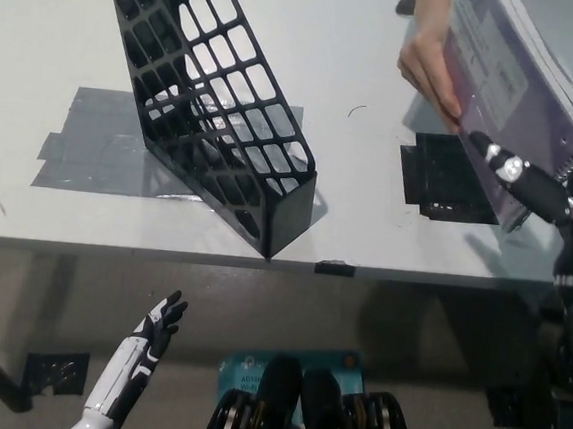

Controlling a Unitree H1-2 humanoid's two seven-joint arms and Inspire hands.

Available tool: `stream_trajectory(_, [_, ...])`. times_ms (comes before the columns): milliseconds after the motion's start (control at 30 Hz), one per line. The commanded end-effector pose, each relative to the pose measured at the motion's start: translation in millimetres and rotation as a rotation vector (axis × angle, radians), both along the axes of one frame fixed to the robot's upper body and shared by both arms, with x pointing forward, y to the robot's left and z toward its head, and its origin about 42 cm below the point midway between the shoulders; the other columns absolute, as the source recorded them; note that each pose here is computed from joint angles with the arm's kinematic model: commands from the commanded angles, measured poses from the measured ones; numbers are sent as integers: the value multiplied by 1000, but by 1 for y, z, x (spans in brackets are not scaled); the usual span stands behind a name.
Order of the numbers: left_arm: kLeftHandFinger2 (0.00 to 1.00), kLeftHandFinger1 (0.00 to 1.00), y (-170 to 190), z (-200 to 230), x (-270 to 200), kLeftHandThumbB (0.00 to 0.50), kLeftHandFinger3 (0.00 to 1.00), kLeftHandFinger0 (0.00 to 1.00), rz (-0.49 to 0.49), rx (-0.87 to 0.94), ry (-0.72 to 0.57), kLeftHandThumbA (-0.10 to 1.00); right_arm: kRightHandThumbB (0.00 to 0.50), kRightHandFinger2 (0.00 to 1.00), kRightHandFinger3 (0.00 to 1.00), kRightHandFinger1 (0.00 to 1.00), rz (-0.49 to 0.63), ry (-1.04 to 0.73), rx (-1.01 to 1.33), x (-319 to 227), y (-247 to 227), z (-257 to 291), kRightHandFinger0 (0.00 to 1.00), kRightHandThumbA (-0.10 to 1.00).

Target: A person hands a notebook to the robot and the robot grabs it with its right hand and places it in the magazine stand kept in the centre of the desk infront of it.

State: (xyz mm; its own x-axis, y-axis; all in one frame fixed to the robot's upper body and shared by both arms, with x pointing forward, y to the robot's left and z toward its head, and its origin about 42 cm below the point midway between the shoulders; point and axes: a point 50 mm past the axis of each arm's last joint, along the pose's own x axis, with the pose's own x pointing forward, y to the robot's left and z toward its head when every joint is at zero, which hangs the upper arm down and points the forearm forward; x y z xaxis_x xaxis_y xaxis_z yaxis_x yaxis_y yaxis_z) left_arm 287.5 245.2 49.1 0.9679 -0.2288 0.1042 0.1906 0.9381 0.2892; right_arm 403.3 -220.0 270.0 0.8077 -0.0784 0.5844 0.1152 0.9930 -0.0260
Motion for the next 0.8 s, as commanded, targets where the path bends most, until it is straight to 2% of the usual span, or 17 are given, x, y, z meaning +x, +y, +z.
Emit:
stream_trajectory(0, [1000,1000,5,6,2,500,1000,1000,-10,11,-46,1000,377,1000,1000,1000,53,-13,-7,25,8,25,1000,1000])
stream_trajectory(133, [1000,1000,5,7,4,500,1000,1000,-11,15,-52,1000,389,1000,1000,1000,67,11,-20,42,10,29,1000,1000])
stream_trajectory(200, [1000,1000,5,8,4,500,1000,1000,-8,18,-55,1000,361,1000,1000,1000,71,29,-47,47,11,28,1000,1000])
stream_trajectory(300, [1000,1000,5,9,4,500,1000,1000,-11,15,-55,1000,366,1000,1000,1000,80,62,-79,53,12,24,1000,1000])
stream_trajectory(367, [1000,1000,6,9,5,500,1000,1000,-13,14,-54,1000,348,1000,1000,1000,89,79,-83,57,13,21,1000,1000])
stream_trajectory(400, [1000,1000,6,9,6,500,1000,1000,-12,17,-56,1000,272,1000,1000,1000,87,89,-83,58,15,20,1000,984])
stream_trajectory(433, [1000,1000,6,9,6,500,1000,1000,-11,21,-58,1000,270,1000,1000,1000,84,97,-83,58,17,18,1000,965])
stream_trajectory(467, [1000,1000,6,10,6,500,1000,1000,-12,19,-58,1000,236,1000,1000,1000,77,104,-88,58,18,18,927,945])
stream_trajectory(500, [1000,1000,6,10,7,500,1000,1000,-13,15,-59,1000,171,739,735,656,72,113,-100,59,19,17,583,900])
stream_trajectory(533, [1000,1000,6,10,7,500,1000,1000,-12,10,-60,1000,51,168,207,122,76,140,-130,62,22,13,116,898])
stream_trajectory(567, [1000,1000,6,11,7,500,1000,1000,-10,8,-61,1000,38,34,69,24,74,163,-152,63,25,11,23,924])
stream_trajectory(600, [1000,1000,6,11,7,500,1000,1000,-11,10,-62,1000,23,7,14,5,66,169,-165,64,26,10,5,944])
stream_trajectory(667, [1000,1000,6,12,8,500,1000,1000,-14,14,-65,1000,6,0,1,0,66,181,-161,64,30,8,0,960])
stream_trajectory(733, [1000,1000,5,12,8,500,1000,1000,-15,8,-64,1000,12,0,0,0,90,208,-126,62,34,4,0,1000])
stream_trajectory(767, [1000,1000,5,12,8,500,1000,1000,-12,5,-64,1000,35,22,0,0,113,222,-91,60,38,1,0,1000])
